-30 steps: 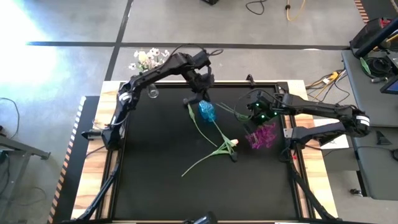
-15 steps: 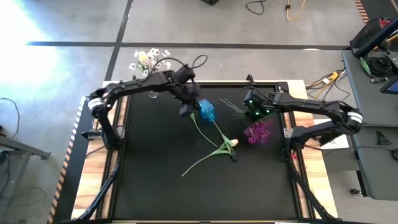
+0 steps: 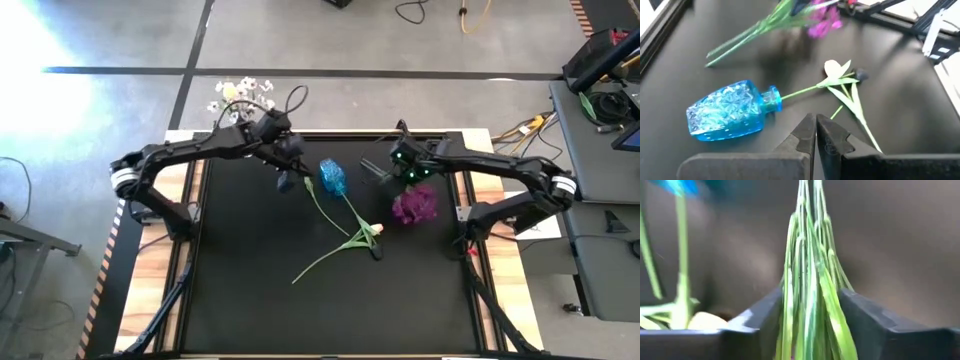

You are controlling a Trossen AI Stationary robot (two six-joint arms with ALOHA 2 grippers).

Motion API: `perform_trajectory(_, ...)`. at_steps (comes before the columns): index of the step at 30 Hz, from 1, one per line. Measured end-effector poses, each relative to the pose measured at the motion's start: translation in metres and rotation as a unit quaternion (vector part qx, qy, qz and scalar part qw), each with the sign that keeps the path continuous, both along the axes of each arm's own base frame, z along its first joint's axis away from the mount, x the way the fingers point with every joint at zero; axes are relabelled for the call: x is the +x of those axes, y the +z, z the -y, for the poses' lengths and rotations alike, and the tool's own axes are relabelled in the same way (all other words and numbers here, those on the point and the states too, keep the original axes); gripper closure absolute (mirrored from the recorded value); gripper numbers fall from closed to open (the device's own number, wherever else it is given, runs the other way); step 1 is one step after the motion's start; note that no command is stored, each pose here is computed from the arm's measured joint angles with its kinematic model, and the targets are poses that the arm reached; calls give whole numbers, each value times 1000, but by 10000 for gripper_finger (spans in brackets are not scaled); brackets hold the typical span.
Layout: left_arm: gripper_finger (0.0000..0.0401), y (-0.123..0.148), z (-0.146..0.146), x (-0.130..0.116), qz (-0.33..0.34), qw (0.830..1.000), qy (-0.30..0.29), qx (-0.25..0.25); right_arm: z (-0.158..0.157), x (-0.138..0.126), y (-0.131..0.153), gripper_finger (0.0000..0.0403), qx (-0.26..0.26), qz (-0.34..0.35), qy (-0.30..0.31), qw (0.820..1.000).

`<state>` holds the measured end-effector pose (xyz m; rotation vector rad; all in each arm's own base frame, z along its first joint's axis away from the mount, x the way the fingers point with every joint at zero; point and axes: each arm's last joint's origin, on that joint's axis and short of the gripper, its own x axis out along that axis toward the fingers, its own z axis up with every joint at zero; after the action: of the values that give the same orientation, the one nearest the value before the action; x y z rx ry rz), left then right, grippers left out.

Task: Sort flowers into vase by color
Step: Remove the violet flowers from the blue vase, then adjust the blue vase to the table

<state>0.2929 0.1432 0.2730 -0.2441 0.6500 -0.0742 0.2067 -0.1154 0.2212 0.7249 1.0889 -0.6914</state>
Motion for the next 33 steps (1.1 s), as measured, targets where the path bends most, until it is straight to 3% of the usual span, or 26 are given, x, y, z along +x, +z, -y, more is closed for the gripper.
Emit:
perform_trajectory(5,401,0,8,-15,33,999,18,-6,3,9,39,148,-40,63,3,997)
perform_trajectory(11,401,2,10,-28,36,998,43,12,-6,39,65,117,-74,159,41,984)
perform_trajectory(16,401,-2,1,-44,38,997,61,1,-18,77,47,116,-37,174,40,983)
perform_trajectory(23,401,-6,-5,-51,45,998,48,-14,-17,128,8,117,-3,117,45,992)
perform_trajectory(33,401,-6,-5,-51,47,998,39,-7,-6,165,-33,117,28,70,35,997)
